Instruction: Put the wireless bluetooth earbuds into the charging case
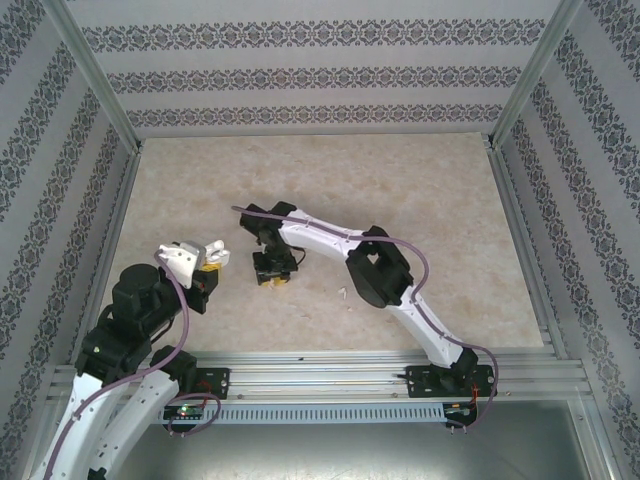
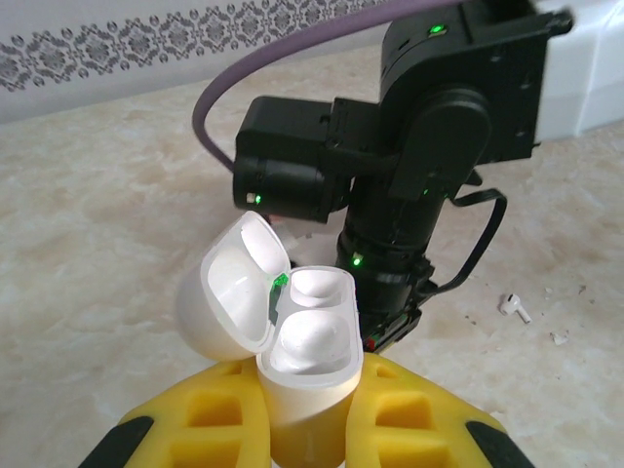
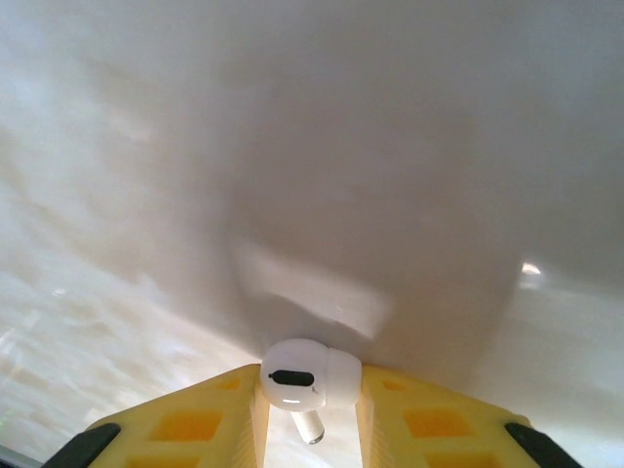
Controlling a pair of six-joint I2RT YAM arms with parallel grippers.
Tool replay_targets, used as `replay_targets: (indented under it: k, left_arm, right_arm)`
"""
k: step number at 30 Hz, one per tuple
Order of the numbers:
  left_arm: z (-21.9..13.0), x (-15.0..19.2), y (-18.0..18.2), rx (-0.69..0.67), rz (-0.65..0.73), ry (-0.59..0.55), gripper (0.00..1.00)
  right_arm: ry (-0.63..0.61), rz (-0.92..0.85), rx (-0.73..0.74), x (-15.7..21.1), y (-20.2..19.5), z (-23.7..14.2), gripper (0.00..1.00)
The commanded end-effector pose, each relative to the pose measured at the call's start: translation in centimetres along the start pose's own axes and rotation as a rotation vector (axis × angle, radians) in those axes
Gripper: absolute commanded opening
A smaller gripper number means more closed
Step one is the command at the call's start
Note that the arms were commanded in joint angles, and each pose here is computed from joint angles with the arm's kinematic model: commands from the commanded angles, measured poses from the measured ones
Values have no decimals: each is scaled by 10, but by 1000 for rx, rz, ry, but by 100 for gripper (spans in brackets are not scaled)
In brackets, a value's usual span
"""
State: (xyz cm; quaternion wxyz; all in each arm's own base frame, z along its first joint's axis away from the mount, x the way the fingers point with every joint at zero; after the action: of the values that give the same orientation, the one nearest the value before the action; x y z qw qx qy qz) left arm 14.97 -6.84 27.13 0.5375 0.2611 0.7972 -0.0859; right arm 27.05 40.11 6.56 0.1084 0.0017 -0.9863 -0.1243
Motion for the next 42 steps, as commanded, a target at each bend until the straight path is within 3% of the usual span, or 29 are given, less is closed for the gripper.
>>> replay_targets:
  k: [1,13,32,42]
  left_arm:
    - [3,-10,-1,22,-11,-63,0]
    - [12,-11,0,25,-21,-60,0]
    - [13,-10,0,28,-27,-52,0]
    - [14,-8,0,27,-13,-42,0]
  right_arm:
    - [-18,24,73,-7,-35,-2,29]
    - [-17,1,70,-5,-40,-15,42]
    - [-33,13,60,-19,-31,-14,37]
    - [-20,4,71,-9,-20,-5,39]
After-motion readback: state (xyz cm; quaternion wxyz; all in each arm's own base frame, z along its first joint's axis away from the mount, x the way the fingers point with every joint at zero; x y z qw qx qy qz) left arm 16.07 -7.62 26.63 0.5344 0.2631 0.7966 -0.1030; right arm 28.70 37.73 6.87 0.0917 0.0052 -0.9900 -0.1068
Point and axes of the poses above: each hand's point on the last joint's axis, 136 mm out from that joint toward the fingers, its own z axis out along the fingers, its own y axis along the line the jaws close on, x = y × z, the point moved 5 cm from there along -z, back along the fingers, and after that the axes turned 12 degrees about z, right-handed, at the moved point
